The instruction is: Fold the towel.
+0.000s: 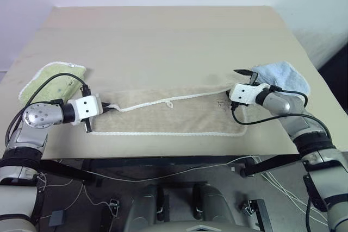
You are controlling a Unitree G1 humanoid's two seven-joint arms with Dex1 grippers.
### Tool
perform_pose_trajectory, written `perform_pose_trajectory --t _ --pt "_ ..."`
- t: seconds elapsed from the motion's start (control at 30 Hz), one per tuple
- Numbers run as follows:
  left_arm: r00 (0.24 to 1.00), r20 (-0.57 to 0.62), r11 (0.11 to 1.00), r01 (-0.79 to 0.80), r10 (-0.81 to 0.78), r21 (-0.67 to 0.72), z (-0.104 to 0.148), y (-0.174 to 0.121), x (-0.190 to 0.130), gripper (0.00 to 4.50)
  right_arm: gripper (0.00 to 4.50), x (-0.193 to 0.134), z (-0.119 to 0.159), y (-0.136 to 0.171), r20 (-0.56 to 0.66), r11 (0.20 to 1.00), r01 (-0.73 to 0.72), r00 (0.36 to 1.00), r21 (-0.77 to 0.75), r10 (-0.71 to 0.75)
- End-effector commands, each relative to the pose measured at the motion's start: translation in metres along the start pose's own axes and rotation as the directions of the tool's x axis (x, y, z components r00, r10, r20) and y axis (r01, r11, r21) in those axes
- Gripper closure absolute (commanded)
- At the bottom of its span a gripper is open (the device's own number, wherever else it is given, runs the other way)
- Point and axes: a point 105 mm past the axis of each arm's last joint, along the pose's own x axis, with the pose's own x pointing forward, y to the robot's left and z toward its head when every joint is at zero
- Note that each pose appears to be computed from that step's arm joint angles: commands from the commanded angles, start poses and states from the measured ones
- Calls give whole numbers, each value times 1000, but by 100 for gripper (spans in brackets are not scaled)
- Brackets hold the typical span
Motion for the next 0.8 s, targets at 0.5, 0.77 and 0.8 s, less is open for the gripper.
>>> perform_pose_trajectory --t 0.5,0.77,0.8 --pt "999 4 998 -54 54 -10 2 3 -9 450 446 1 -6 -3 7 996 -20 1000 -88 21" --pt "959 80 949 -254 272 -187 14 43 -8 450 446 -5 0 -45 35 993 77 997 -85 -74" --pt "942 84 928 -302 326 -219 16 57 -7 450 446 -4 3 -56 43 992 99 994 -73 -96"
